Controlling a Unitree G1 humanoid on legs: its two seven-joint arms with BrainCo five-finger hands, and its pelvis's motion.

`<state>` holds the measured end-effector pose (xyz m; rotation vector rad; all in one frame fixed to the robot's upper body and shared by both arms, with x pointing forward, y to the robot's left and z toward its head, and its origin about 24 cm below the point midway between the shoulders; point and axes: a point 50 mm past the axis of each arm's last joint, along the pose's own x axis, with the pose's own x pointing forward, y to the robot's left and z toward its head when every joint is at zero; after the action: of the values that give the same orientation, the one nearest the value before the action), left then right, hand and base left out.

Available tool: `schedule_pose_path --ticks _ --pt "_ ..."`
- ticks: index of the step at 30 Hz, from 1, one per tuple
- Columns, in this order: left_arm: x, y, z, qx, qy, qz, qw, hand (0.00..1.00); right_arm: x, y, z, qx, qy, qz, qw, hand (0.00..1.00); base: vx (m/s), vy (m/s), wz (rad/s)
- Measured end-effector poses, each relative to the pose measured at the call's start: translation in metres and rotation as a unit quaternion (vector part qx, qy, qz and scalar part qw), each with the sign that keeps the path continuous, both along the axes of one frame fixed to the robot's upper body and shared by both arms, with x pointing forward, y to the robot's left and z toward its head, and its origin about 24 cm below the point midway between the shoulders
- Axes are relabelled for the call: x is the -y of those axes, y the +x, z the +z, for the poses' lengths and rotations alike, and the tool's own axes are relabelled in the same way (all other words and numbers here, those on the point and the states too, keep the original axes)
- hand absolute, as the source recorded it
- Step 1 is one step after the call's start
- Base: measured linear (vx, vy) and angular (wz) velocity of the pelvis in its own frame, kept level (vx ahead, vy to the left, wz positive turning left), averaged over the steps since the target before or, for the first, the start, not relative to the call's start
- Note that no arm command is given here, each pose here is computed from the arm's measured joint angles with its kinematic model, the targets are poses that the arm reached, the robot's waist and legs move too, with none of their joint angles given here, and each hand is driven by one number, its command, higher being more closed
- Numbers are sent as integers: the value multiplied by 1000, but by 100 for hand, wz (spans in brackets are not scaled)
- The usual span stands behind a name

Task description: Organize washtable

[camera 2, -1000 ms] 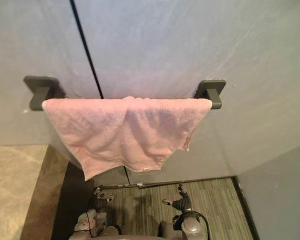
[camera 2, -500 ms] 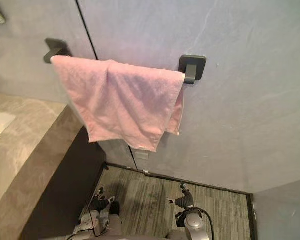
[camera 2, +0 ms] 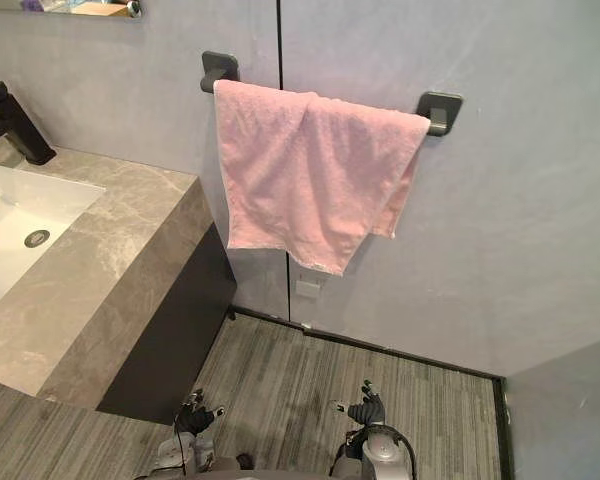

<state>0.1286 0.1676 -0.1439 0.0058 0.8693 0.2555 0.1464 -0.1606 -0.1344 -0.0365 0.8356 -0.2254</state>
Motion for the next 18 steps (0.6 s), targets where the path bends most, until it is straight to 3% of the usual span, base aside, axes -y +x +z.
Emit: schedule_pose_path --ticks 12,18 --pt "-3 -10 -5 -22 3 15 1000 0 2 -12 -6 -25 -1 -1 1000 0 -65 2 -13" --pt "1 -1 -3 -13 -3 13 1000 0 -1 -13 -7 -26 1 3 1000 0 82 -57 61"
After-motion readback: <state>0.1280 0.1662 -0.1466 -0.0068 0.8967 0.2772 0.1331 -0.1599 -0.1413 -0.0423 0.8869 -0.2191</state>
